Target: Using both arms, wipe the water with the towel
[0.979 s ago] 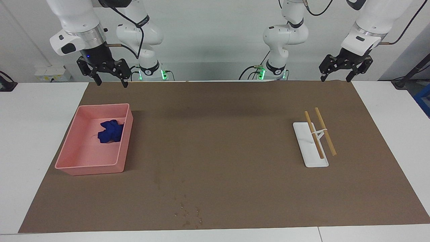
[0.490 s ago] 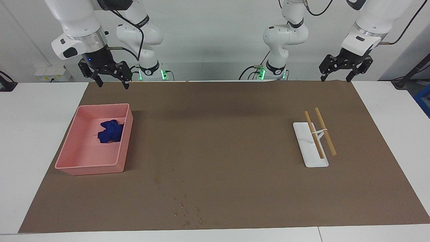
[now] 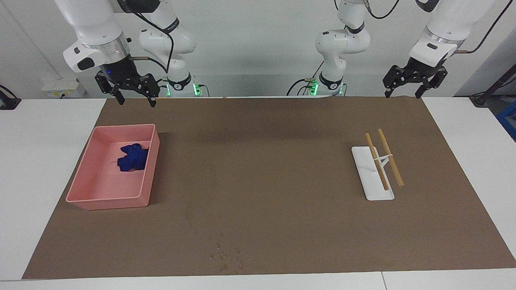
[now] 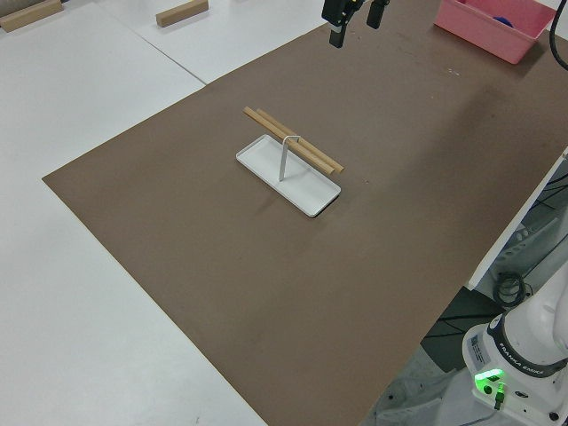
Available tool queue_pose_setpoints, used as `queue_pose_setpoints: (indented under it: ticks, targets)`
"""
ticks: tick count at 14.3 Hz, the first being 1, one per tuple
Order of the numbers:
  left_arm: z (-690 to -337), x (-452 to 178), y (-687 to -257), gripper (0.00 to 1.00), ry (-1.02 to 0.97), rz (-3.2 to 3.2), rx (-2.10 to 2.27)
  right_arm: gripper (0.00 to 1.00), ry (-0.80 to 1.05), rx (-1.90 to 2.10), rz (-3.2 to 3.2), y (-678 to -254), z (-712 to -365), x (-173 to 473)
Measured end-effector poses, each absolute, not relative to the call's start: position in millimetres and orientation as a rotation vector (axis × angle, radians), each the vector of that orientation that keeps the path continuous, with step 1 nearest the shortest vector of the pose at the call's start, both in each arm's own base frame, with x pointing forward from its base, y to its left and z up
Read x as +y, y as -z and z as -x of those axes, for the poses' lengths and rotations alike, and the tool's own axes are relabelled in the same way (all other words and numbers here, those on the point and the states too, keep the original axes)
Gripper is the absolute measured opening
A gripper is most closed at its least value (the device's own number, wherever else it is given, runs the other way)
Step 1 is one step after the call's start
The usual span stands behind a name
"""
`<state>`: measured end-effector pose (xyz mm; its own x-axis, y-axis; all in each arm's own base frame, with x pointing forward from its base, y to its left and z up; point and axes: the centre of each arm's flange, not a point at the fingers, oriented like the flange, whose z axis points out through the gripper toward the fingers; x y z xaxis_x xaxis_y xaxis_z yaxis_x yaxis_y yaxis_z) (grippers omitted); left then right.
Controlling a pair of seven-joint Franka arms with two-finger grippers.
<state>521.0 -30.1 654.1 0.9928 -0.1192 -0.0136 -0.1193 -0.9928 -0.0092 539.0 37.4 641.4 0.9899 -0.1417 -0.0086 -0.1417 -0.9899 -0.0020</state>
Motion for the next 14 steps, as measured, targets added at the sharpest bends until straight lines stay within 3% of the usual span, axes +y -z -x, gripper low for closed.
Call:
queue_pose_setpoints:
  ticks: [14]
  targets:
    - [-521.0, -30.1, -654.1, 1.00, -0.020, 3.126, 0.187, 1.00, -0.071, 0.230, 3.134, -633.7, -536.5, 32.3]
